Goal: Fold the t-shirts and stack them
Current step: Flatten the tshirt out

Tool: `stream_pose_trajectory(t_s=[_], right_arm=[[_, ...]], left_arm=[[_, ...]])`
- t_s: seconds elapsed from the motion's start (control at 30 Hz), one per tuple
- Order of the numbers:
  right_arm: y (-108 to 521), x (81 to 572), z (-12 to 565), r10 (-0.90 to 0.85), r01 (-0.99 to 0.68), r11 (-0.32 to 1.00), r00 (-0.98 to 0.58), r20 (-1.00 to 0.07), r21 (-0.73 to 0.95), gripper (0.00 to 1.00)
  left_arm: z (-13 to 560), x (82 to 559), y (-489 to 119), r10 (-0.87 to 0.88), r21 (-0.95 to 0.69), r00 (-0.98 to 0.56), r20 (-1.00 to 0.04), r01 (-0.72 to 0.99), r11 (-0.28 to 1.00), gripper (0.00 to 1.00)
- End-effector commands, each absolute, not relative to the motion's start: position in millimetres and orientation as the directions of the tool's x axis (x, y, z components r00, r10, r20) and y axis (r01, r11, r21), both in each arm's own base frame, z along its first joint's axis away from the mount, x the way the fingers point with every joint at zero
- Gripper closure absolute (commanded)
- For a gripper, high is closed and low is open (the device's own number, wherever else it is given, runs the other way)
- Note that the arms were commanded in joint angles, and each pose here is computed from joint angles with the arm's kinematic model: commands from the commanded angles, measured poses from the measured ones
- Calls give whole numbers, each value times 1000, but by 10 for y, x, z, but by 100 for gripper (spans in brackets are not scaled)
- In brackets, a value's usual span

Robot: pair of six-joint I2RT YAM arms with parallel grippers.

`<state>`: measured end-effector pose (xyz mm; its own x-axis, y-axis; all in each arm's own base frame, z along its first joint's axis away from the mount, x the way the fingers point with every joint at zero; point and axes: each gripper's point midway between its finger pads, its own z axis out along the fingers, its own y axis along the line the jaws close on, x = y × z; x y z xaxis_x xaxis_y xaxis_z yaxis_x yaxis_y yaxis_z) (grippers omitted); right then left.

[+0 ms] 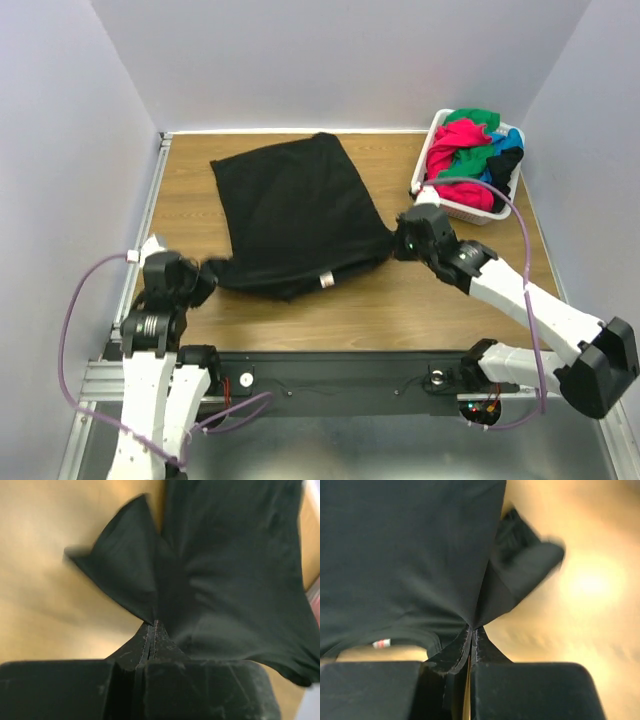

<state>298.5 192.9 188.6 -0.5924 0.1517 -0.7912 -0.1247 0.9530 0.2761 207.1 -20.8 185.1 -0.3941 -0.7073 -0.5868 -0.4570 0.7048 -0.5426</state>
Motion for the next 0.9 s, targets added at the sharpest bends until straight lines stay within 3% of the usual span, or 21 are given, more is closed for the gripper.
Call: stream_pose_trajectory(t_s=[0.0,0.2,0.43,0.6,0.77,0.87], right_arm=[[1722,2756,1857,250,-50,938,-592,-767,344,100],[1588,2466,1338,242,19,948,-694,-678,319,100],[1469,2354,1233,254,65,952,-710,-657,298,99],[1403,2211,1084,245,87,957,-750,-614,276,100],[1518,2391,1324,246,68,955,-727,-641,290,100],[1583,2852,1951,236,58,965,-609,-757,254,100]], left_arm=[[1914,1715,-433,-753,-651,-406,-518,-383,655,100],[1998,1614,-455,-737,-656,-410,-538,-345,671,100],[1880,1722,-501,-722,-643,-455,-521,-347,683,100],[1937,1673,-408,-745,-639,-405,-530,-387,665,100],[1805,1861,-505,-749,-662,-437,-498,-366,654,100],[2088,2229,-643,-758,-736,-421,-497,-258,626,100]])
